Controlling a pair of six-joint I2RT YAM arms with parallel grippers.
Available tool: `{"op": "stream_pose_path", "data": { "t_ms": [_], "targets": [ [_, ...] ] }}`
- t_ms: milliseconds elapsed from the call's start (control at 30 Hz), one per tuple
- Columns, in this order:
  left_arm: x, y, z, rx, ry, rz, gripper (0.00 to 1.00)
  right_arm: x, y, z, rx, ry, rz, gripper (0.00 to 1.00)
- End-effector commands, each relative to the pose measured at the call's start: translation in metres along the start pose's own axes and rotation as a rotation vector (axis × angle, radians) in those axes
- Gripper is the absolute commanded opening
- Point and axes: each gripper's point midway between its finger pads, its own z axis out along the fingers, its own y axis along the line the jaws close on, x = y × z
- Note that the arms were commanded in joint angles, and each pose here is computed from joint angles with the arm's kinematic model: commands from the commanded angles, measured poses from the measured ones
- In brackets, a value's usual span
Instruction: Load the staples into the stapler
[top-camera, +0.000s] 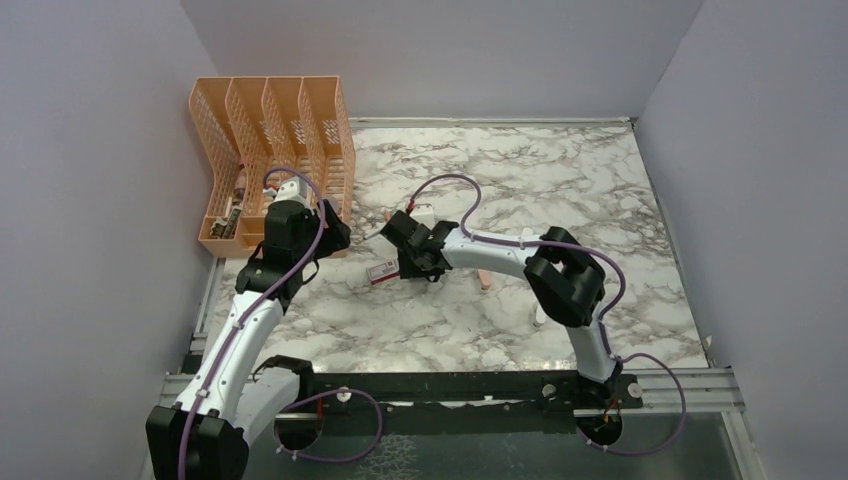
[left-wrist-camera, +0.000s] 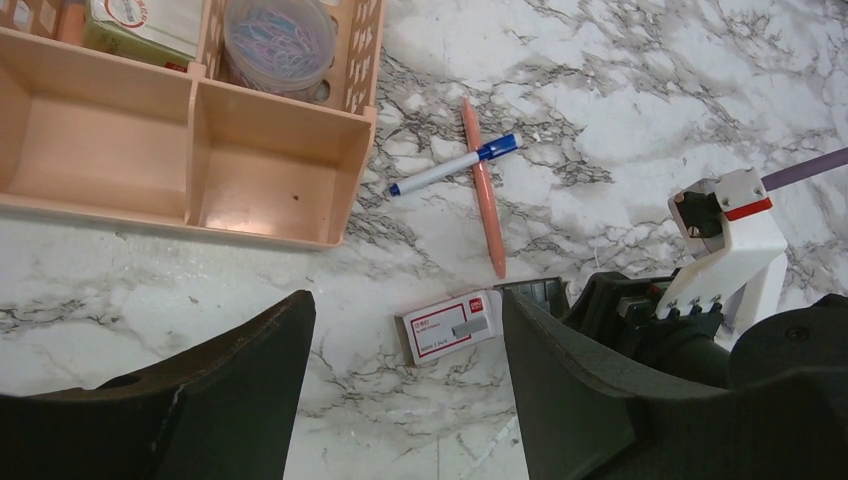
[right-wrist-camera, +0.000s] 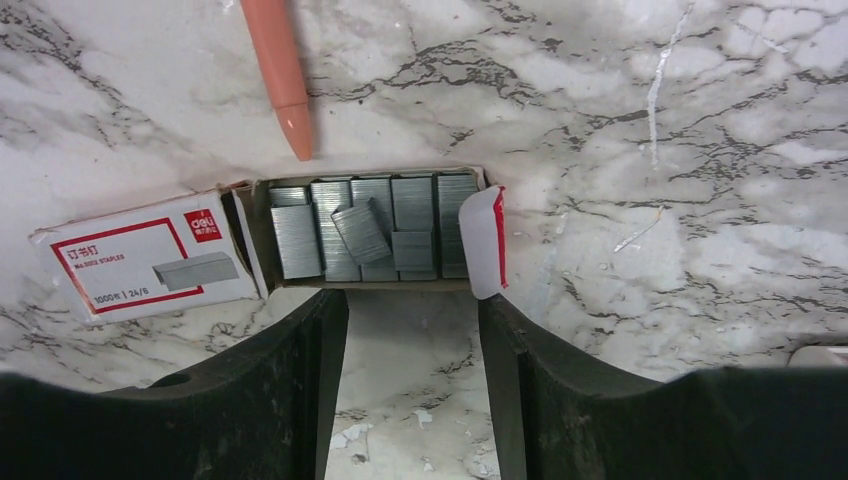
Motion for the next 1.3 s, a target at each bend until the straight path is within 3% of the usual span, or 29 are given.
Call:
{"op": "stream_pose_path", "data": {
  "t_ms": [0, 233, 433, 500, 667, 1000, 1267],
  "targets": [
    [-0.012, -0.009, -0.006, 0.024, -0.022, 0.014, 0.7, -0.02, -0.016, -0.018, 0.044, -0.073, 0.003, 0.56],
    [-0.017, -0.029, -0.013, 0.116, -0.01, 0.019, 0.71, -0.06, -0.067, -0.092, 0.073, -0.235, 0.077, 0.71],
    [-0.012, -0.059, -0.02, 0.275, 0.039, 0.033, 0.75, -0.068, -0.161, -0.125, 0.169, -0.292, 0.224, 0.92],
    [-0.004, -0.07, -0.022, 0.349, 0.077, 0.042, 0.76, -0.063, -0.191, -0.133, 0.2, -0.292, 0.28, 0.94],
    [0.017, -0.085, -0.029, 0.477, 0.174, 0.077, 0.77, -0.04, -0.236, -0.132, 0.268, -0.254, 0.367, 0.95],
    [0.028, -0.088, -0.033, 0.506, 0.199, 0.053, 0.8, -0.021, -0.234, -0.095, 0.274, -0.177, 0.361, 0.9],
    [0.041, -0.101, -0.023, 0.532, 0.236, -0.024, 0.8, -0.018, -0.232, -0.063, 0.305, -0.145, 0.395, 0.74]
  ]
}}
